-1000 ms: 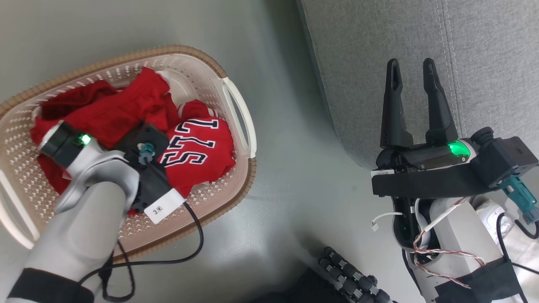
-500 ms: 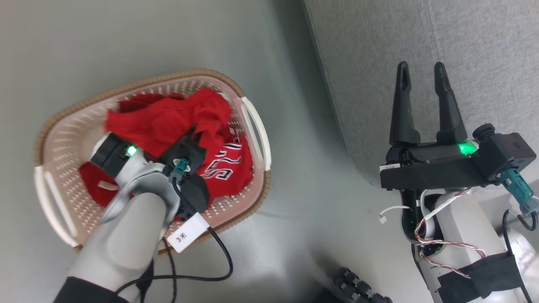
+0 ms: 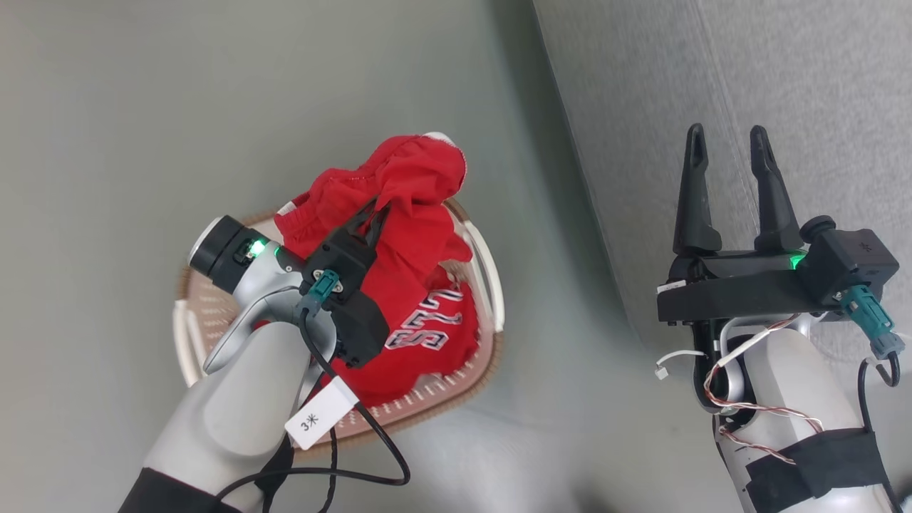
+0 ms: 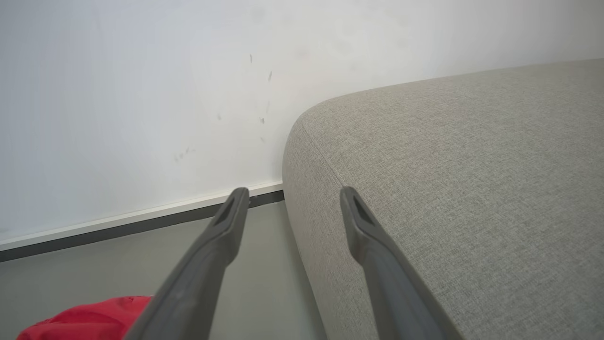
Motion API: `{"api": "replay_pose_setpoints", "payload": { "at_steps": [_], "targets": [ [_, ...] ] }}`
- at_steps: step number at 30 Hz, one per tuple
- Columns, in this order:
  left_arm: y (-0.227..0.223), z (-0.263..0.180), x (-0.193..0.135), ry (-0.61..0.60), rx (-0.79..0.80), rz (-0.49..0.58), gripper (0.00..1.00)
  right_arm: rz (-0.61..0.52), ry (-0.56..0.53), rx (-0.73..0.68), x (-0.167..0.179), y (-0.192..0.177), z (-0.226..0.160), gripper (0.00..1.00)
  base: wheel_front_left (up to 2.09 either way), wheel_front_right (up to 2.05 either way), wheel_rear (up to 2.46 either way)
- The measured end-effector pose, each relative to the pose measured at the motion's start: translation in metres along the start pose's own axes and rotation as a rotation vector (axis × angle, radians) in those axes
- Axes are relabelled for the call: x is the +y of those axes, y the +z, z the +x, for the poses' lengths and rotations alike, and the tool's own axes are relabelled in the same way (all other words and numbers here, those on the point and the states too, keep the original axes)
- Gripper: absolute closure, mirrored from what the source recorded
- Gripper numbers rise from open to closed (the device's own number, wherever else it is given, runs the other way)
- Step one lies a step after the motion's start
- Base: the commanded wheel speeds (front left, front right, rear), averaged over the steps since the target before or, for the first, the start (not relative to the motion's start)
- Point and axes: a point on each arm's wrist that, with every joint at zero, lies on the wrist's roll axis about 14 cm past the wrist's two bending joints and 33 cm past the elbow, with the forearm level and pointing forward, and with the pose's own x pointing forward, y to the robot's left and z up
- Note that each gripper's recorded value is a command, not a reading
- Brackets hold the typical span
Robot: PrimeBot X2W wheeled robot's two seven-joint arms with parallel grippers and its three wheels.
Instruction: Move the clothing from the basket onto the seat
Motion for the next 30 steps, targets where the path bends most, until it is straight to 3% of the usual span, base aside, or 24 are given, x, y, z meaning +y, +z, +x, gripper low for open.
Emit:
{"api": "replay_pose_setpoints", "payload": {
  "at_steps": [12, 30],
  "targets": [
    [0.096, -0.047, 0.031, 0.137, -0.179, 0.034, 1.00, 0.031, 0.078, -0.063, 0.025, 0.039, -0.020, 0.00, 0.00, 0.00, 0.00],
    [0.164, -0.125, 0.025, 0.243, -0.328, 0.055, 1.00, 0.064, 0.205, -0.108, 0.052, 0.071, -0.076, 0.00, 0.00, 0.00, 0.00]
  ]
}}
